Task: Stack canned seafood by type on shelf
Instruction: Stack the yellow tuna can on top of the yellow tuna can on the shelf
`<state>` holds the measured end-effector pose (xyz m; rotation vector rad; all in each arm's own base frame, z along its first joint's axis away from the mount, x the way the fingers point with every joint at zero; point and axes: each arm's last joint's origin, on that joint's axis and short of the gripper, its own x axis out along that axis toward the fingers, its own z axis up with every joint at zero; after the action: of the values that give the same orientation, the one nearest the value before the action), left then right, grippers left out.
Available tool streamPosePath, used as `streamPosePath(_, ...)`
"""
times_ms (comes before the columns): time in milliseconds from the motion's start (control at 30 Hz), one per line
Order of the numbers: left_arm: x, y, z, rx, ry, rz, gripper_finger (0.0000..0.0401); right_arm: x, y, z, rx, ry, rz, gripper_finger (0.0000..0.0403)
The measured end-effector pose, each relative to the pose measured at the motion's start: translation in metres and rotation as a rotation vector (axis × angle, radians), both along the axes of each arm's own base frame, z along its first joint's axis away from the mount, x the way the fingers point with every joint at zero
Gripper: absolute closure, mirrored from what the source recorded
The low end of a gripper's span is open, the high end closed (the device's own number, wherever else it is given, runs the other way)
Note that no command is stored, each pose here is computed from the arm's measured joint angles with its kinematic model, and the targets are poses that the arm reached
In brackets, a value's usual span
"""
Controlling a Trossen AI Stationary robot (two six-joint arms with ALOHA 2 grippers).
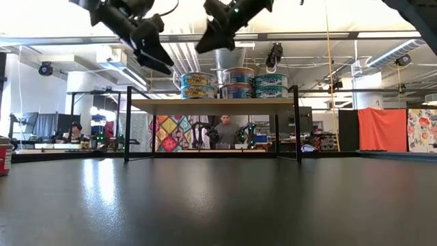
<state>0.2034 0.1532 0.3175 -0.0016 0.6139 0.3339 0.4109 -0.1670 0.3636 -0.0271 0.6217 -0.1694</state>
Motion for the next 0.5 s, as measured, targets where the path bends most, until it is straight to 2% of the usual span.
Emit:
streamPosePath(100, -0.001, -0.006, -0.015, 0.025, -0.069, 0.054, 0.0001, -0.006, -0.007, -0.006, 0.001, 0.078, -0.031, 0.0324)
streamPosePath(200, -0.001, -0.015, -0.03, 0.056, -0.044, 0.096, 0.0001, -0.016, -0.009, -0.009, -0.054, 0.191, -0.089, 0.0331)
streamPosePath(367, 0.005, -0.033, -0.047, 0.011, -0.047, 0.049, 0.0001, -0.045, 0.001, 0.023, -0.1, 0.273, -0.155, 0.0341)
streamPosePath(500, 0.012, -0.037, -0.063, 0.007, -0.117, 0.07, 0.0001, -0.059, 0.006, 0.03, -0.094, 0.333, -0.183, 0.0347)
